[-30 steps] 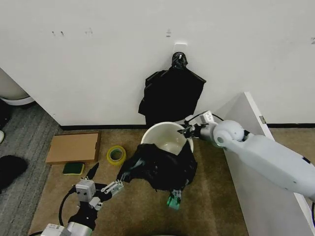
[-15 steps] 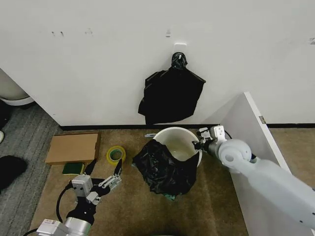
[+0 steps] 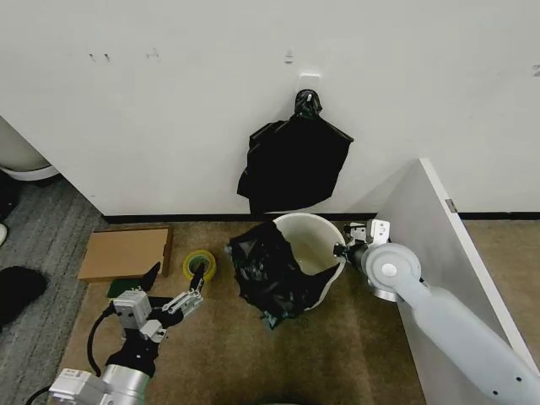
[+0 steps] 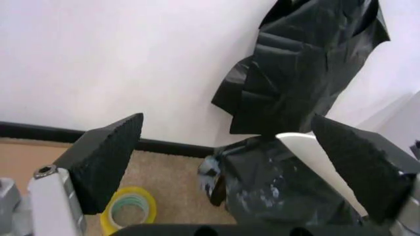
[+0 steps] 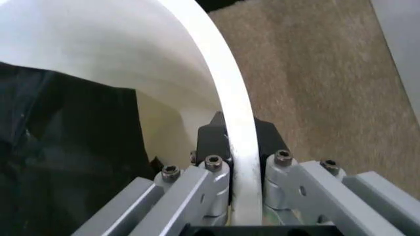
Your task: Place the garbage bag over the trash bin.
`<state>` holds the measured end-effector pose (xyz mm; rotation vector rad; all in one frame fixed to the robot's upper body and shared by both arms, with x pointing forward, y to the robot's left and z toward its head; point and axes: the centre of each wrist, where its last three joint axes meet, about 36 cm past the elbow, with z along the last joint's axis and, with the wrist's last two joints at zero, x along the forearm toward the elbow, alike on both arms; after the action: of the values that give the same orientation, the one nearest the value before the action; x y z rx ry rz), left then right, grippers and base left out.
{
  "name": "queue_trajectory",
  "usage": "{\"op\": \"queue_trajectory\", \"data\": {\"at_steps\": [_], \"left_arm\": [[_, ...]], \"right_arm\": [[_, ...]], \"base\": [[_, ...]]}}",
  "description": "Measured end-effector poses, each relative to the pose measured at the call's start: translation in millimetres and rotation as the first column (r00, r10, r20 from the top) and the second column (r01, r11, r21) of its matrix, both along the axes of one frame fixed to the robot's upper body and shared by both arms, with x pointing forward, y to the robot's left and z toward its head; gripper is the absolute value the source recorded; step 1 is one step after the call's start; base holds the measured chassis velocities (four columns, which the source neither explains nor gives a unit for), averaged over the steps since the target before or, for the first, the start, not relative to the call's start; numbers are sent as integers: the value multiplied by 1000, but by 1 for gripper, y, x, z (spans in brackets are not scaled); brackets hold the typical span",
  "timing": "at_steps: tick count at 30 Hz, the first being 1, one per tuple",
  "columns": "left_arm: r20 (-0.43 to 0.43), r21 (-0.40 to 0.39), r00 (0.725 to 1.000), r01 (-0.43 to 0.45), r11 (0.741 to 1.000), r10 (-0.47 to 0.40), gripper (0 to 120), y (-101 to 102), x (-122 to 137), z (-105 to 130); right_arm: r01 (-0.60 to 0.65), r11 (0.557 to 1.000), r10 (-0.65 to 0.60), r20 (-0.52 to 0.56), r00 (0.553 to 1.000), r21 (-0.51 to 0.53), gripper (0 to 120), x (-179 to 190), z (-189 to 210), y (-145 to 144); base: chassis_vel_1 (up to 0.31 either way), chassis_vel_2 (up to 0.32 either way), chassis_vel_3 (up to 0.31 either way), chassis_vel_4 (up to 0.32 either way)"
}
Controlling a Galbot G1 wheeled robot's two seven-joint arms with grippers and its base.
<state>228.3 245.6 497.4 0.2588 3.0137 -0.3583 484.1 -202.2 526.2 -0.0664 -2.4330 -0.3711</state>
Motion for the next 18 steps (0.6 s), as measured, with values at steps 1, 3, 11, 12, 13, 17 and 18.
{"op": "queue_trajectory", "data": {"at_steps": [1, 3, 11, 12, 13, 17, 18], "left_arm": [[-4, -6, 1000, -4, 1000, 4, 100, -1, -1, -1], [-9, -12, 1000, -7, 1000, 7, 100, -2, -2, -3], [-15, -12, 1000, 1, 1000, -1, 100, -7, -3, -6], [-16, -12, 1000, 1, 1000, -1, 100, -7, -4, -6], [-16, -11, 1000, 1, 1000, -1, 100, -8, -4, -6], [-17, -8, 1000, -5, 1000, 5, 100, -8, -5, -7], [-17, -7, 1000, -7, 1000, 7, 100, -8, -6, -7]], "right_arm": [[29, 999, -28, -9, 1000, 20, 2, -6, -4, 2], [61, 997, -60, -18, 998, 47, 2, -13, -8, 3], [138, 981, -135, -30, 990, 135, 2, -31, -21, 4], [146, 979, -143, -28, 989, 145, 2, -34, -24, 6], [149, 977, -147, -27, 989, 152, 2, -36, -28, 7], [146, 971, -155, 35, 987, 190, 2, -48, -45, 14], [142, 969, -156, 55, 986, 201, 2, -51, -47, 16]], "base": [[0, 0, 0, 0], [0, 0, 0, 0], [0, 0, 0, 0], [0, 0, 0, 0], [0, 0, 0, 0], [0, 0, 0, 0], [0, 0, 0, 0]]}}
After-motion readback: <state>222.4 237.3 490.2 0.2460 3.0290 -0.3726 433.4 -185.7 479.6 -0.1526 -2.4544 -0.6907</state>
